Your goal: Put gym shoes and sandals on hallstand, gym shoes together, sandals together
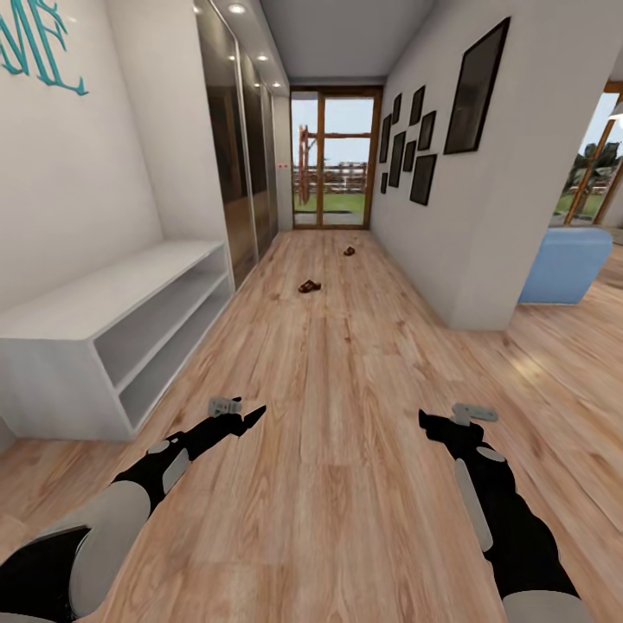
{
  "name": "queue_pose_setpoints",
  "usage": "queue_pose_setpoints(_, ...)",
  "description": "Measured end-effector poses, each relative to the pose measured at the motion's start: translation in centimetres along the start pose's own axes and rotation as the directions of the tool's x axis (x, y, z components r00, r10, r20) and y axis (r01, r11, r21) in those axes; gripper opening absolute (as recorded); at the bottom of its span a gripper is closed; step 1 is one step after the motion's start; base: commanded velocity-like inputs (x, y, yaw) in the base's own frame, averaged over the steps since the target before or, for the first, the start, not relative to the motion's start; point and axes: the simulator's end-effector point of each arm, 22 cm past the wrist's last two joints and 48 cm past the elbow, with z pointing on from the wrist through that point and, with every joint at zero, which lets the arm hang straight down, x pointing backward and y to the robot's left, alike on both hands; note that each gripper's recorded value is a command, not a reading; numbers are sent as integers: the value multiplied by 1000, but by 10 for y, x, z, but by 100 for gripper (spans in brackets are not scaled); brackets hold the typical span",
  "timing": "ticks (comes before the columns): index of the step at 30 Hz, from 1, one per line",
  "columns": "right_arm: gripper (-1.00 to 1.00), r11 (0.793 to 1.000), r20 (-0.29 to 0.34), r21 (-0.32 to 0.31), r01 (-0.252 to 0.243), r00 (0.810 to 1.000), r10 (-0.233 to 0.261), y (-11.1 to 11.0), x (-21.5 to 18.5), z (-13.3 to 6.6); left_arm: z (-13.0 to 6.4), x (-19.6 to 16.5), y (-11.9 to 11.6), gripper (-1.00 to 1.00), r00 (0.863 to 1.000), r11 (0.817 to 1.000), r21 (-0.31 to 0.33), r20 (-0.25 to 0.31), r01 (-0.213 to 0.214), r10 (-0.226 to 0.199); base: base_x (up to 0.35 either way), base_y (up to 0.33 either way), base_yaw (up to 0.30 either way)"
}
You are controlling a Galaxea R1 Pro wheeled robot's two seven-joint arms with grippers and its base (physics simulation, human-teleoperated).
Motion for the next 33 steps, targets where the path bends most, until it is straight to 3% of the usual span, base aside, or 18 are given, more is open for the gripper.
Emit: queue_pose_setpoints(33, 100, 1000, 0, 1, 1, 1000, -1, 0, 0, 0, 0, 0, 0, 100, 1000, 1000, 0, 0, 0, 0, 346, -61, 0)
